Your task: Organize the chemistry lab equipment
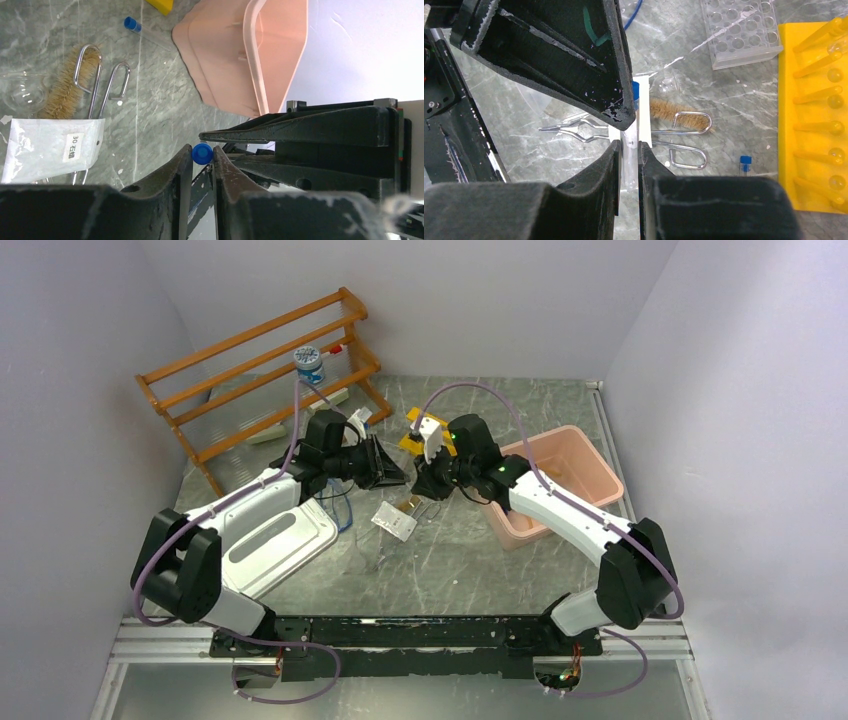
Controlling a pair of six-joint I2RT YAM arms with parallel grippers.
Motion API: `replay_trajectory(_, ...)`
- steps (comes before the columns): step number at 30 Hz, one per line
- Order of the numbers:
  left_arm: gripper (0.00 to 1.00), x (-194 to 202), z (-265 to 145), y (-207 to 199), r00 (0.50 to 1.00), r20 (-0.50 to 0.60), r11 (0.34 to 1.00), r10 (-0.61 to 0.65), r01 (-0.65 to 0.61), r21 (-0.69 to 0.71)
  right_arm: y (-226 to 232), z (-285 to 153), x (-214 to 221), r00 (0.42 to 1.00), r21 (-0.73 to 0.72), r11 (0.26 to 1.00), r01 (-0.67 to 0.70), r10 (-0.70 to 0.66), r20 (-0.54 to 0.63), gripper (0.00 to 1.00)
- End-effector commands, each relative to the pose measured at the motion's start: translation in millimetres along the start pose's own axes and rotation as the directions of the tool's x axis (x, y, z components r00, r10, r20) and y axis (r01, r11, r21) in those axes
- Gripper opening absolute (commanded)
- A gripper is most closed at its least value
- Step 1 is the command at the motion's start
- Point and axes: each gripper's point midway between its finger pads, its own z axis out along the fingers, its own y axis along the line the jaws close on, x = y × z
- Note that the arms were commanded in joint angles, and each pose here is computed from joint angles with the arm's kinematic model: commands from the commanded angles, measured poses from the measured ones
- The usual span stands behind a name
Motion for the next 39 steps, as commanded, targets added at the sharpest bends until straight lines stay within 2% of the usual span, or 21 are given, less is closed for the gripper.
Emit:
replay_trajectory(1, 0.22, -2, -3, -14, 0.999, -0.021, 0.998, 0.038, -0.037, 0.045, -2, -4, -7, 1.000, 0.010, 1.000, 0.020, -0.020, 0.023, 0.09)
replay_trajectory(4, 0.11, -1, -3, -15, 0.999, -0.008, 0.997, 0.049, -0.048, 0.057, -4, -3, -7, 1.000, 0.023, 1.000, 0.004, -0.004, 0.014, 0.13)
replay_trajectory(5, 0.09, -3, -4, -15, 0.998, 0.006, 0.997, 0.060, -0.060, 0.056, -6, -2, -7, 1.000, 0.035, 0.999, -0.010, 0.009, 0.009, 0.19)
replay_trajectory(8, 0.06, -15, -9, -9, 0.989, 0.077, 0.992, 0.129, -0.129, -0.007, -9, -4, -11, 0.998, 0.061, 0.997, -0.056, 0.056, 0.003, 0.50)
replay_trajectory(9, 0.06, -23, -14, -9, 0.979, 0.114, 0.985, 0.171, -0.168, -0.042, -10, -5, -14, 0.998, 0.070, 0.995, -0.070, 0.070, 0.012, 0.56)
replay_trajectory(11, 0.06, -41, -24, 1, 0.943, 0.183, 0.955, 0.277, -0.250, -0.159, -11, -9, -22, 0.995, 0.086, 0.991, -0.098, 0.095, 0.039, 0.60)
replay_trajectory(15, 0.07, -84, -52, 23, 0.834, 0.285, 0.843, 0.473, -0.335, -0.420, -16, -19, -40, 0.978, 0.137, 0.973, -0.184, 0.168, 0.124, 0.61)
replay_trajectory(18, 0.08, -110, -69, 33, 0.746, 0.296, 0.740, 0.596, -0.368, -0.563, -23, -26, -48, 0.956, 0.185, 0.950, -0.252, 0.215, 0.198, 0.61)
replay_trajectory(23, 0.07, -144, -75, 47, 0.644, 0.288, 0.616, 0.709, -0.367, -0.697, -35, -32, -42, 0.909, 0.247, 0.894, -0.374, 0.300, 0.290, 0.61)
replay_trajectory(28, 0.07, -166, -54, 56, 0.590, 0.292, 0.579, 0.752, -0.380, -0.722, -44, -33, -36, 0.879, 0.283, 0.856, -0.434, 0.333, 0.340, 0.60)
replay_trajectory(35, 0.07, -191, -20, 68, 0.560, 0.256, 0.534, 0.788, -0.415, -0.736, -59, -34, -36, 0.877, 0.348, 0.824, -0.447, 0.326, 0.353, 0.59)
replay_trajectory(39, 0.07, -197, -4, 79, 0.572, 0.221, 0.518, 0.790, -0.430, -0.739, -62, -33, -29, 0.872, 0.362, 0.812, -0.458, 0.333, 0.358, 0.59)
